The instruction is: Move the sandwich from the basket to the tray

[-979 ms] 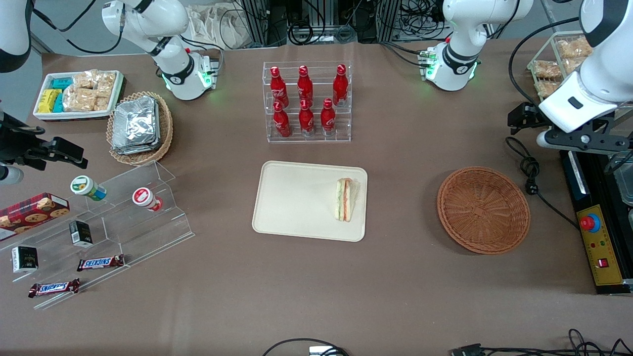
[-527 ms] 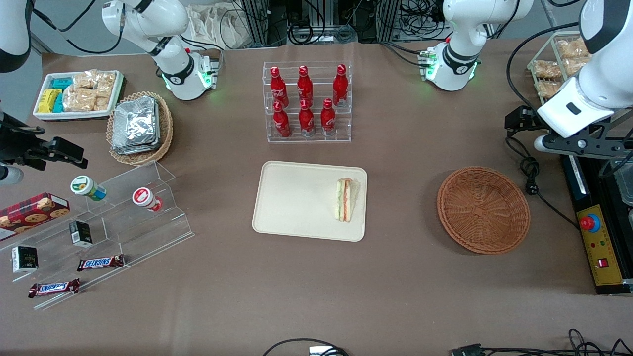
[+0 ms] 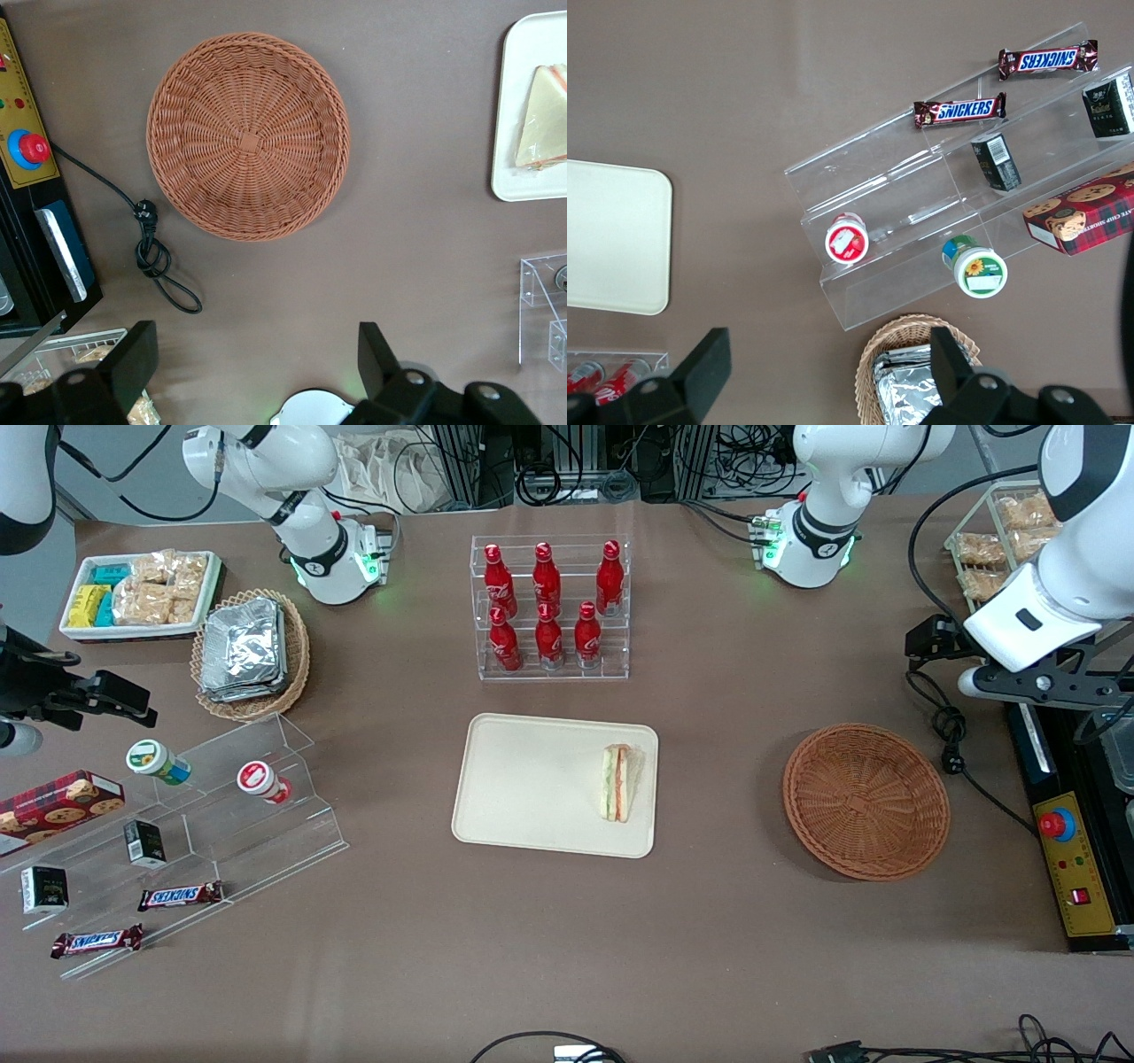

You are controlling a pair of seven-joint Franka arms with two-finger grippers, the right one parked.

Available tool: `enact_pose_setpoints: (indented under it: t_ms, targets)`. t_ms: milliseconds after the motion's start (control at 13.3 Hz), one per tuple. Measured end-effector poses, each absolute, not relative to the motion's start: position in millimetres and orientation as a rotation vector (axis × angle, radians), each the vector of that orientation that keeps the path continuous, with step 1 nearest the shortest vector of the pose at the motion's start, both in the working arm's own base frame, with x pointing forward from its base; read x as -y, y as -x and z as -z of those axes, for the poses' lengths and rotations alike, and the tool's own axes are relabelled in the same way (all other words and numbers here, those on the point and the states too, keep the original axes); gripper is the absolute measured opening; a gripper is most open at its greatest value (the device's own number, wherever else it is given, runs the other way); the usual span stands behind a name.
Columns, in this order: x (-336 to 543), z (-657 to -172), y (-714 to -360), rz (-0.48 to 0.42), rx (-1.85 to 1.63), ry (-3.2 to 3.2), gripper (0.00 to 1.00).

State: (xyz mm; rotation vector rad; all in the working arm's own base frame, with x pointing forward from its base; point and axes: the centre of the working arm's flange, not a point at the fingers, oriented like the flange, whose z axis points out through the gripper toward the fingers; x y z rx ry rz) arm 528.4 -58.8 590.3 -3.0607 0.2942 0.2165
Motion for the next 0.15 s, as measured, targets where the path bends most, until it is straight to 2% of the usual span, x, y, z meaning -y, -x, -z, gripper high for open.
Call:
enact_pose_setpoints:
  t_ms: [151]
  targets:
    - [57.9,-590.3,-528.5,-0.217,-0.292,3.061,1.0]
